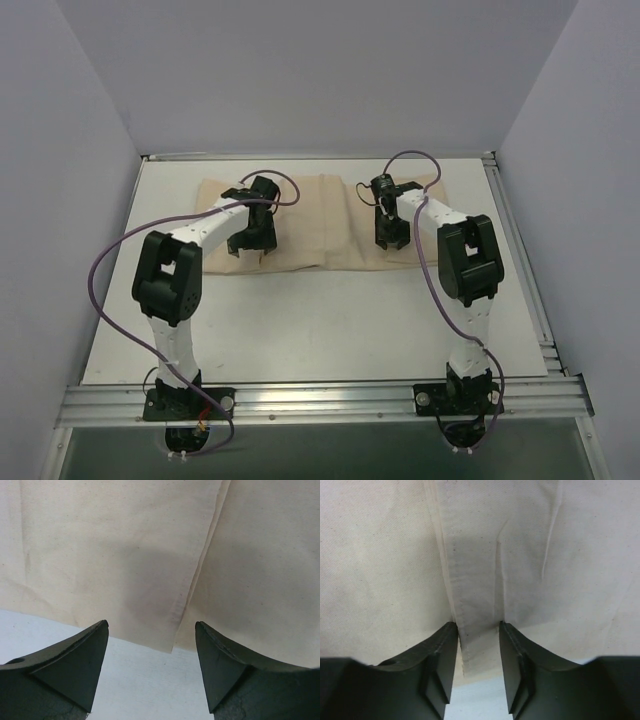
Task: Open and lay out the surgical kit
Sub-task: Open the surgical kit at the center of the board.
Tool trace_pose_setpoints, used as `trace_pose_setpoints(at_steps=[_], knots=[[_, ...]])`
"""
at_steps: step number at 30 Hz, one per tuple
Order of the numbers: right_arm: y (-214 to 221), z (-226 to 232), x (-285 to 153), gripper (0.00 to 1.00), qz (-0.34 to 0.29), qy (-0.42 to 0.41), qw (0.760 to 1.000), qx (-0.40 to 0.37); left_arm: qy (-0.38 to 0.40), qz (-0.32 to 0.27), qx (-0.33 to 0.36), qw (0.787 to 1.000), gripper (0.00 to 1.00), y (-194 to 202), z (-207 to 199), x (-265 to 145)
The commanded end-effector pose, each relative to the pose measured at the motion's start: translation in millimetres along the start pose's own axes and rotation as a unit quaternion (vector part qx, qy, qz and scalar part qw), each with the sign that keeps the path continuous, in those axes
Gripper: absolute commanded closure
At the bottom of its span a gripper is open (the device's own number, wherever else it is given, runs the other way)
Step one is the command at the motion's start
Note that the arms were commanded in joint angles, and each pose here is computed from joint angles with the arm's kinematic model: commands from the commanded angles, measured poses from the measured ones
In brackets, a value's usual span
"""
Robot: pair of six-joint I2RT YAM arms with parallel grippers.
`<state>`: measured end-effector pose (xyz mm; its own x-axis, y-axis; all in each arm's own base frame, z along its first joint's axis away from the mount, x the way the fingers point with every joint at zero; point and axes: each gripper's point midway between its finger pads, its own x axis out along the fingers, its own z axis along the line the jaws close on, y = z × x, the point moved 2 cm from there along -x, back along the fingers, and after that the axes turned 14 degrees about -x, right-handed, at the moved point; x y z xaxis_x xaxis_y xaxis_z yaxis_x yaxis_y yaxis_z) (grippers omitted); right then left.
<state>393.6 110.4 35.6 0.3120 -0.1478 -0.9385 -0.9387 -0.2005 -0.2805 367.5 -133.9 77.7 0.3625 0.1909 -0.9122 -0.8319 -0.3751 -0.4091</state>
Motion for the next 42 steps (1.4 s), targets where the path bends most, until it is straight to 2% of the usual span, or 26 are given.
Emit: trace_pose_setpoints(at_steps=[1, 5, 7, 10, 11, 15, 20, 21, 22, 25, 26, 27, 28, 30, 31, 34, 35, 39, 42], knots=[[9.3, -6.5, 0.1, 0.65, 0.016, 0.029, 0.999, -0.012, -0.009, -0.004, 0.008, 1.000, 0.21, 3.0, -0.5, 10.6], [9.9, -6.2, 1.7, 0.75, 0.018, 0.029, 0.999, -0.014, -0.020, 0.004, 0.022, 1.000, 0.25, 7.9, -1.6, 23.2], [5.1, -7.4, -5.0, 0.78, 0.010, 0.029, 0.999, -0.010, -0.023, 0.005, 0.031, 0.999, 0.33, 6.9, -0.8, 26.7], [-5.2, -14.2, -15.6, 0.85, -0.004, 0.033, 0.999, -0.003, -0.029, 0.002, 0.039, 0.999, 0.37, 4.3, 1.0, 28.9], [-7.0, -20.1, -21.6, 0.92, -0.005, 0.036, 0.999, 0.001, -0.028, 0.003, 0.040, 0.999, 0.41, 2.9, 2.1, 29.9], [-19.3, -52.8, -40.2, 1.00, -0.026, 0.047, 0.998, 0.036, -0.025, 0.009, 0.041, 0.999, 0.54, 0.8, 3.5, 33.7], [-11.4, -143.4, -54.4, 1.00, -0.019, 0.125, 0.985, 0.116, -0.023, 0.018, 0.041, 0.999, 0.74, 2.3, 6.5, 36.3], [-7.2, -160.4, -56.8, 1.00, -0.014, 0.142, 0.982, 0.126, -0.023, 0.020, 0.041, 0.999, 0.76, 2.7, 7.2, 36.2], [5.7, -196.6, -60.5, 1.00, 0.001, 0.173, 0.972, 0.159, -0.020, 0.020, 0.042, 0.999, 0.77, 2.1, 6.5, 34.4], [24.2, -251.9, -73.7, 1.00, 0.012, 0.216, 0.954, 0.209, -0.016, 0.025, 0.044, 0.999, 0.83, 2.0, 8.1, 27.9], [36.5, -280.5, -77.9, 0.81, 0.021, 0.232, 0.942, 0.241, -0.014, 0.024, 0.042, 0.999, 0.84, 0.9, 9.3, 23.3], [42.0, -289.1, -79.6, 0.75, 0.025, 0.232, 0.937, 0.262, -0.010, 0.024, 0.040, 0.999, 0.85, 0.2, 8.9, 21.7], [44.6, -293.4, -81.1, 0.60, 0.024, 0.224, 0.936, 0.270, -0.003, 0.022, 0.037, 0.999, 0.85, -0.4, 8.5, 18.7], [41.1, -292.4, -87.0, 0.51, 0.015, 0.228, 0.935, 0.272, 0.001, 0.022, 0.035, 0.999, 0.86, -1.3, 7.6, 17.5], [36.0, -288.2, -92.3, 0.39, 0.005, 0.226, 0.937, 0.267, 0.003, 0.024, 0.034, 0.999, 0.88, -2.9, 6.9, 16.5], [9.5, -267.4, -107.7, 0.33, -0.034, 0.211, 0.947, 0.240, 0.008, 0.025, 0.029, 0.999, 0.98, -7.9, 6.6, 12.9], [3.2, -262.6, -111.9, 0.25, -0.040, 0.212, 0.949, 0.230, 0.013, 0.018, 0.024, 0.999, 0.98, -13.8, 5.9, 8.0], [-19.2, -244.4, -126.2, 0.23, -0.060, 0.207, 0.955, 0.203, 0.015, 0.002, -0.013, 1.000, 0.98, -40.6, 25.3, -6.9], [-25.8, -238.5, -131.7, 0.21, -0.075, 0.192, 0.958, 0.200, 0.009, -0.017, -0.051, 0.999, 0.98, -64.5, 57.4, -21.2]])
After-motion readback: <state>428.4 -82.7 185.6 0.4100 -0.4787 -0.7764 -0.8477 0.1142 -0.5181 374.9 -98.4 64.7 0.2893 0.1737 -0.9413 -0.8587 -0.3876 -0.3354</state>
